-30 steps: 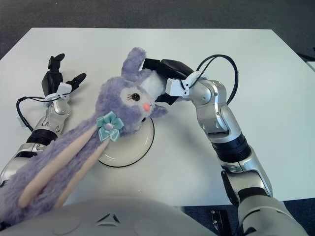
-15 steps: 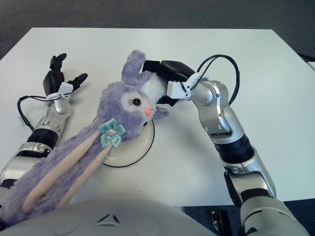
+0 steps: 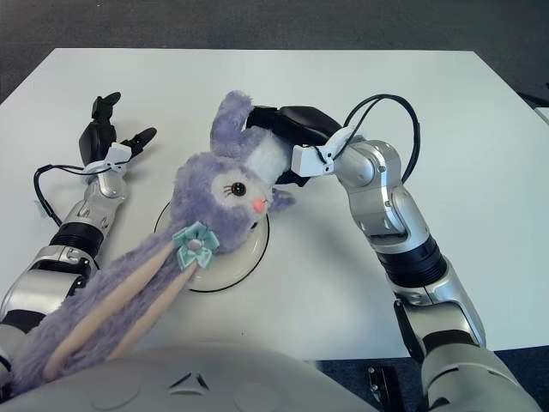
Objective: Put the doll into the plate.
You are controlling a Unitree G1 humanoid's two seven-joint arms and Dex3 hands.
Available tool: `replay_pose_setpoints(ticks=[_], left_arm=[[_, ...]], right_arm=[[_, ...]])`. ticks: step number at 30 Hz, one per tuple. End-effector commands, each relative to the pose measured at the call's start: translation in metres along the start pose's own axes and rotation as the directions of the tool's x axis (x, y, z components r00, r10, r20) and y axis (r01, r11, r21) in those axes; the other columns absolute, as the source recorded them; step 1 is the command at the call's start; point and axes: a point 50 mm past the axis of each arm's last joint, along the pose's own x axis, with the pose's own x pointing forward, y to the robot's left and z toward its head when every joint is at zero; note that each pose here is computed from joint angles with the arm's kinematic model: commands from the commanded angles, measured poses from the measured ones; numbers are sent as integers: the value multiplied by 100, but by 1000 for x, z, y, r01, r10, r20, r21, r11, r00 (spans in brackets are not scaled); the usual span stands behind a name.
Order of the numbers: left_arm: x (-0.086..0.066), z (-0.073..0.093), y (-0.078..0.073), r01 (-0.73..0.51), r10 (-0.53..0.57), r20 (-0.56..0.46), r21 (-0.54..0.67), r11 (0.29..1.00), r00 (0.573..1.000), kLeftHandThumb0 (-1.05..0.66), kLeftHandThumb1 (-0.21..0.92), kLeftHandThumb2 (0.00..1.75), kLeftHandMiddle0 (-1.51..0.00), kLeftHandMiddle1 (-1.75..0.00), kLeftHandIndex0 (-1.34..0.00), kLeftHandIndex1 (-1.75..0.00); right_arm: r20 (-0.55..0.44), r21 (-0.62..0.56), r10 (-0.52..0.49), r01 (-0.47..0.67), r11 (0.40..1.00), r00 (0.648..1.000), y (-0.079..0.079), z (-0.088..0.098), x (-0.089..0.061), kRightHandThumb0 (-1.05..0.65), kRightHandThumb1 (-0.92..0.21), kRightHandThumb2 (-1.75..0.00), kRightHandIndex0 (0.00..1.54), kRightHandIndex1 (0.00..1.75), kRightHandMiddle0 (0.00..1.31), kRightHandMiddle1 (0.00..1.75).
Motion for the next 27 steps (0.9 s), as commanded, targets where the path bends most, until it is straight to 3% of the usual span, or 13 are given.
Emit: replay_pose_setpoints(ticks=[1,2,5,9,20,27], left_arm=[[3,6,-1,-8,9,24,-6,1000,1000,-24,92,17,-54,-1,-26,-70],[2,8,-3,-9,9,34,-12,1000,999,-24,92,17,-54,-1,-26,-70],[1,13,-6,-9,10,49,-22,1000,999,-23,92,16,-54,-1,-27,-71],[-1,15,-8,-7,9,53,-25,1000,999,-22,92,16,-54,-1,-28,-71],[-3,18,-12,2,0,57,-31,1000,998,-21,92,15,-54,0,-29,-70],[-5,21,-15,12,-10,61,-42,999,998,-21,92,14,-54,0,-29,-69]], right_arm=[[9,-2,2,-2,1000,1000,0,1,-3,39,-60,-94,39,175,40,175],[19,-24,5,-5,1000,1000,-1,2,-6,39,-60,-94,39,175,40,175],[35,-59,13,-11,998,999,-2,3,-11,13,-73,-70,39,152,34,170],[49,-62,18,-15,998,999,-3,1,-13,3,-85,-48,39,145,30,163],[112,-45,-22,27,999,993,-2,-4,-17,0,-88,-42,39,144,30,159],[165,-31,-45,51,998,985,-2,7,-10,0,-91,-38,39,145,25,160]])
